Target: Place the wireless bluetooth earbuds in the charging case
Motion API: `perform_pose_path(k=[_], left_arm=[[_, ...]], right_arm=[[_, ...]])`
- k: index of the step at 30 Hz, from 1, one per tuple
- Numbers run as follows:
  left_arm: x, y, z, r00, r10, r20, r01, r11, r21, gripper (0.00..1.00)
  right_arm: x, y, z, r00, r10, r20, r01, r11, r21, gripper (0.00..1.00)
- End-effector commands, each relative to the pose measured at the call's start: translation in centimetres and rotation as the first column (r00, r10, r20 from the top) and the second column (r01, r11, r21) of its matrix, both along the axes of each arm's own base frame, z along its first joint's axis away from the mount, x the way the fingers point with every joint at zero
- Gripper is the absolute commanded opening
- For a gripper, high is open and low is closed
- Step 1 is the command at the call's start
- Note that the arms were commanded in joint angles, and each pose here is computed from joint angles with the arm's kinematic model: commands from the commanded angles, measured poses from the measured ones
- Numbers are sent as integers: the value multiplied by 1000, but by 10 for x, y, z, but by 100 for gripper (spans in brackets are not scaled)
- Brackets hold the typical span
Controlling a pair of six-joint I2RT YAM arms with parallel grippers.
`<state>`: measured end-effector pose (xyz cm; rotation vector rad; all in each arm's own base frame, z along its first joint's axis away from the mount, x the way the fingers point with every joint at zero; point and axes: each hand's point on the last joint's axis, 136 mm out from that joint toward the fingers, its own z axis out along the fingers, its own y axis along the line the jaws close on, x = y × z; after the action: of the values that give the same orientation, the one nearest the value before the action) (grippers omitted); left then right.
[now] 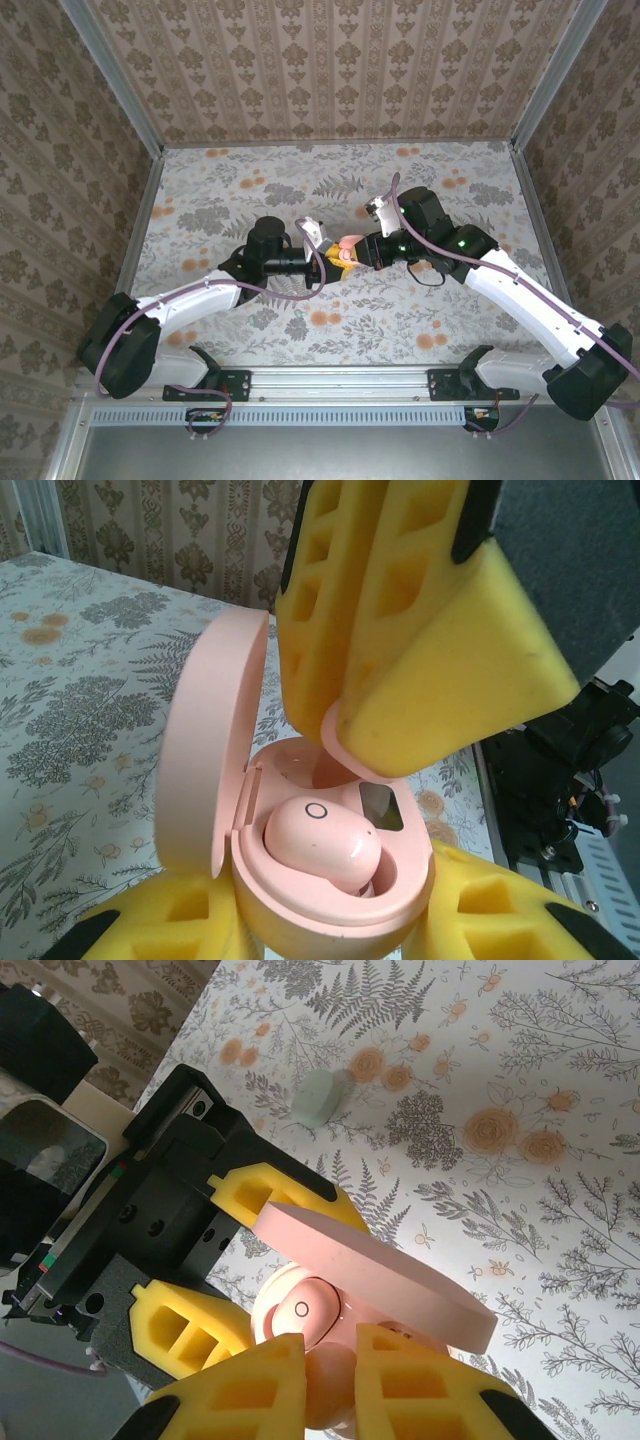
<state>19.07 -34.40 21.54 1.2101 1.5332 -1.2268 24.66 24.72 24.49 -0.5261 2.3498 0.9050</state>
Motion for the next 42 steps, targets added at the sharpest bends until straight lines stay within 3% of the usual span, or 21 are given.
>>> perform_pose_path(k=[1, 29, 34, 42], left_arm=[[-3, -2, 29, 999, -34, 34, 36, 997, -64, 0], [-12, -5, 39, 997, -72, 41, 76, 994, -84, 0], [-12, -5, 41, 996, -72, 48, 75, 993, -87, 0], [-12, -8, 41, 996, -78, 46, 82, 993, -86, 0]], right_arm=[[0, 2, 4, 999, 28, 29, -27, 1000, -9, 14], [-1, -7, -1, 995, 98, 29, -97, 994, -51, 15], [-1, -3, 0, 993, 115, 21, -114, 993, -37, 23], [-1, -3, -1, 994, 110, 7, -110, 993, -32, 27]])
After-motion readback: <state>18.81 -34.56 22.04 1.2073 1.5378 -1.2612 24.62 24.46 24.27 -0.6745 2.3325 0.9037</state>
